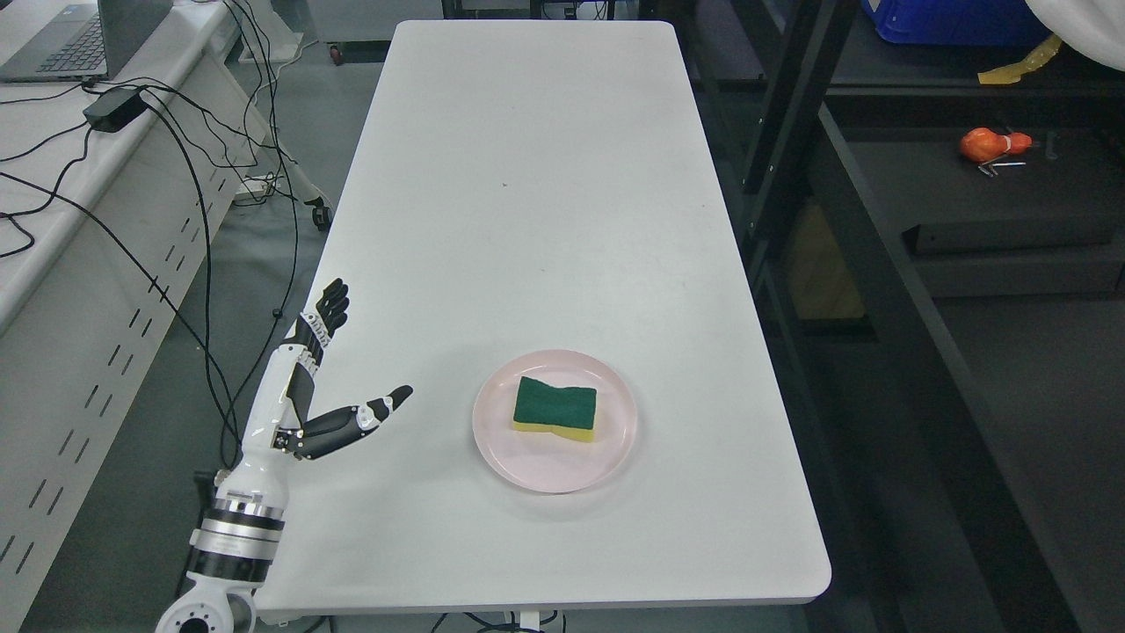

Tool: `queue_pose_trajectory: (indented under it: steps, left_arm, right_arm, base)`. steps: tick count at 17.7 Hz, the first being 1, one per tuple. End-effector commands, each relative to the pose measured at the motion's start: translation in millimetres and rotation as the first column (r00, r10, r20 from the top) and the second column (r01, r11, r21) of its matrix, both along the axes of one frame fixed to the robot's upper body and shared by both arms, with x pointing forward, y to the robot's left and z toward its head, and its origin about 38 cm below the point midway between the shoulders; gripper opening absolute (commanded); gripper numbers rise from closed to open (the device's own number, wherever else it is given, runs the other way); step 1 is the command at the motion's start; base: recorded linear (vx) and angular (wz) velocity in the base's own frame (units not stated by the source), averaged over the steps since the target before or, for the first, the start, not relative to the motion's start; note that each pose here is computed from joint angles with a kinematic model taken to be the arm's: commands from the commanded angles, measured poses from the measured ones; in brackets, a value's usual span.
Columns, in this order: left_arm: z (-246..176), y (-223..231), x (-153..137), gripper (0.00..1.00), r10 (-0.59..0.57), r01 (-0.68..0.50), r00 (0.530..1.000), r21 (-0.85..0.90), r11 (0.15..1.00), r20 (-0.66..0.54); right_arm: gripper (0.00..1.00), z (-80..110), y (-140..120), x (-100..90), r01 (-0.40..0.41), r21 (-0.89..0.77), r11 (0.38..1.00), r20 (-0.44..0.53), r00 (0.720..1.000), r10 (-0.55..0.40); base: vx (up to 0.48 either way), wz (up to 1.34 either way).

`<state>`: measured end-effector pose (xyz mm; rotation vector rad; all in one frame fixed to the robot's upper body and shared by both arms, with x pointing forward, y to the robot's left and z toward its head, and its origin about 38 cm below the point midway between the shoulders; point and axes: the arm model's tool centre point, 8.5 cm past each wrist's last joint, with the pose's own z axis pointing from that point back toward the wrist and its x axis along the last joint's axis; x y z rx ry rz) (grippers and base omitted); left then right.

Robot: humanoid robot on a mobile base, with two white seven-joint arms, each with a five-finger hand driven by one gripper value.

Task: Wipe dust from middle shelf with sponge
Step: 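Raise the left hand and reach toward the sponge on the pink plate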

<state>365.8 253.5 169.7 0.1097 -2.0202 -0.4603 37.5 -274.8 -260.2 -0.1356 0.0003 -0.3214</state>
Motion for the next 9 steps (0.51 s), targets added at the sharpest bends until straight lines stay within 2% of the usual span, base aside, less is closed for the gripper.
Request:
queue_pose_trajectory:
  steps: [1,4,6,9]
  left_arm:
    - [18.9,-26.7,16.7,0.98,-0.242,0.104,0.963,0.662,0.743,0.12]
    - [16.2,-61.7,17.8,0.96,-0.455,0.082,0.886,0.936,0.342,0.088]
    - [24.3,-75.9,28.2,0.95,-0.491,0.02,0.868,0.985,0.173,0.069]
    - [38.1,-88.2,41.4,0.95,-0.518,-0.054,0.854,0.999,0.0,0.047]
  right_arm:
    - [1.0,1.3,-12.5,5.9,0.0,-0.021,1.0,0.017,1.0,0.0]
    - [1.0,1.3,-12.5,5.9,0.0,-0.021,1.0,0.017,1.0,0.0]
    - [1.0,1.3,-12.5,5.9,0.0,-0.021,1.0,0.017,1.0,0.0]
    - [1.0,1.3,-12.5,5.9,0.0,-0.021,1.0,0.017,1.0,0.0]
  base:
    - [0.0,0.0]
    - [0.0,0.0]
    - [0.0,0.0]
    - [0.0,0.0]
